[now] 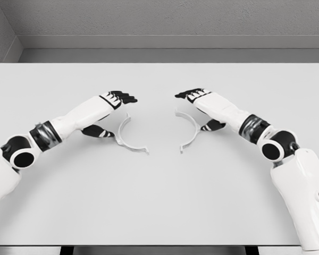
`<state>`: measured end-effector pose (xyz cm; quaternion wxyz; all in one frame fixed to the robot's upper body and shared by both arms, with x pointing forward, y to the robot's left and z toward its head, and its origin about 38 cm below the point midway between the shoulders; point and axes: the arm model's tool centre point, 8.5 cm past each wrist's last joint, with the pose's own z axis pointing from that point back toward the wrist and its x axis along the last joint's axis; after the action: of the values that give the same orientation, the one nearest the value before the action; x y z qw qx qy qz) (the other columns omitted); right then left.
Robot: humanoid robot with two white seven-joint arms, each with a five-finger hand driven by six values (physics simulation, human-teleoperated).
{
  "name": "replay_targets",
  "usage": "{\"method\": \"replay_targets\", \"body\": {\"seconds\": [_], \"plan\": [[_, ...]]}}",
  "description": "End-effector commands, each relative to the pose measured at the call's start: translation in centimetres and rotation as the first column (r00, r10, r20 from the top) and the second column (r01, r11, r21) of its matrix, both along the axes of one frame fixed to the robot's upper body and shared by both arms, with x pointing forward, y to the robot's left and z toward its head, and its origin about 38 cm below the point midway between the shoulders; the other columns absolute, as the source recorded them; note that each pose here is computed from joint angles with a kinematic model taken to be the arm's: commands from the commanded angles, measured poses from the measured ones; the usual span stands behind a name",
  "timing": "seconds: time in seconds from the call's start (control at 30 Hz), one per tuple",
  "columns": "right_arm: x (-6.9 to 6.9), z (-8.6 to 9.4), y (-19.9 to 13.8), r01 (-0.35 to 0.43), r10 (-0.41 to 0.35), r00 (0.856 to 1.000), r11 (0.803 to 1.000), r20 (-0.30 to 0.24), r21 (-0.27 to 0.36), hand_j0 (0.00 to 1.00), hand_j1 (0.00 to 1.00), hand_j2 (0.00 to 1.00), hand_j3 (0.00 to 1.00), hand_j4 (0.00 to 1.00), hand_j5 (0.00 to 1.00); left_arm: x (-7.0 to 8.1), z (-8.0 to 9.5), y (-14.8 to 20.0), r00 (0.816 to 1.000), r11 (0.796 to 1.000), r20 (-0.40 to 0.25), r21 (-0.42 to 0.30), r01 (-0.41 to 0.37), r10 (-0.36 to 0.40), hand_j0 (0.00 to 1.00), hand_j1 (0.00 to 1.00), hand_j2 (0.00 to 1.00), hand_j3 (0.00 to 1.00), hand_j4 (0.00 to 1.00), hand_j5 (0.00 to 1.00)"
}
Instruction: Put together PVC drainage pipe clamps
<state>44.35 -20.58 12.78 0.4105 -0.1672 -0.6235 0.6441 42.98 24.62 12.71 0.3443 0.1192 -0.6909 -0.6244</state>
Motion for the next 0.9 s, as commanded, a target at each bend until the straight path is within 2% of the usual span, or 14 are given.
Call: {"method": "replay_targets", "body": {"seconds": [0.0, 0.27, 0.47, 0.6, 0.87], "plan": [[-0.2, 0.6, 0.5, -0.01, 0.01, 1.0, 1.0, 0.016, 0.011, 1.0, 1.0, 1.0, 1.0, 1.0, 1.0, 0.2, -0.4, 0.5, 1.0, 1.0, -0.015, 0.001, -0.018, 0.018, 1.0, 1.0, 1.0, 1.0, 1.0, 1.0], [-0.6, 0.8, 1.6, -0.03, 0.03, 0.999, 1.0, 0.019, 0.006, 1.0, 1.0, 1.0, 1.0, 1.0, 1.0, 0.3, -0.9, 0.0, 1.0, 1.0, -0.027, -0.003, -0.016, 0.016, 1.0, 1.0, 1.0, 1.0, 1.0, 1.0], [-0.7, 0.4, 1.0, -0.015, 0.015, 1.0, 1.0, 0.008, 0.002, 1.0, 1.0, 1.0, 1.0, 1.0, 1.0, 0.3, -1.2, -0.6, 0.999, 1.0, -0.033, -0.017, -0.011, 0.01, 1.0, 1.0, 1.0, 1.0, 1.0, 1.0], [-1.2, 0.3, 1.2, -0.022, 0.022, 1.0, 1.0, 0.01, 0.006, 1.0, 1.0, 1.0, 1.0, 1.0, 1.0, 0.3, -1.3, -1.2, 0.999, 1.0, -0.034, -0.026, -0.004, 0.003, 1.0, 1.0, 1.0, 1.0, 1.0, 1.0], [-1.2, 0.0, 2.0, -0.029, 0.029, 1.0, 1.0, -0.002, 0.005, 1.0, 1.0, 1.0, 1.0, 1.0, 1.0, 0.2, -1.4, -2.3, 0.999, 0.999, -0.033, -0.045, 0.01, -0.011, 1.0, 1.0, 1.0, 1.0, 1.0, 1.0]]}}
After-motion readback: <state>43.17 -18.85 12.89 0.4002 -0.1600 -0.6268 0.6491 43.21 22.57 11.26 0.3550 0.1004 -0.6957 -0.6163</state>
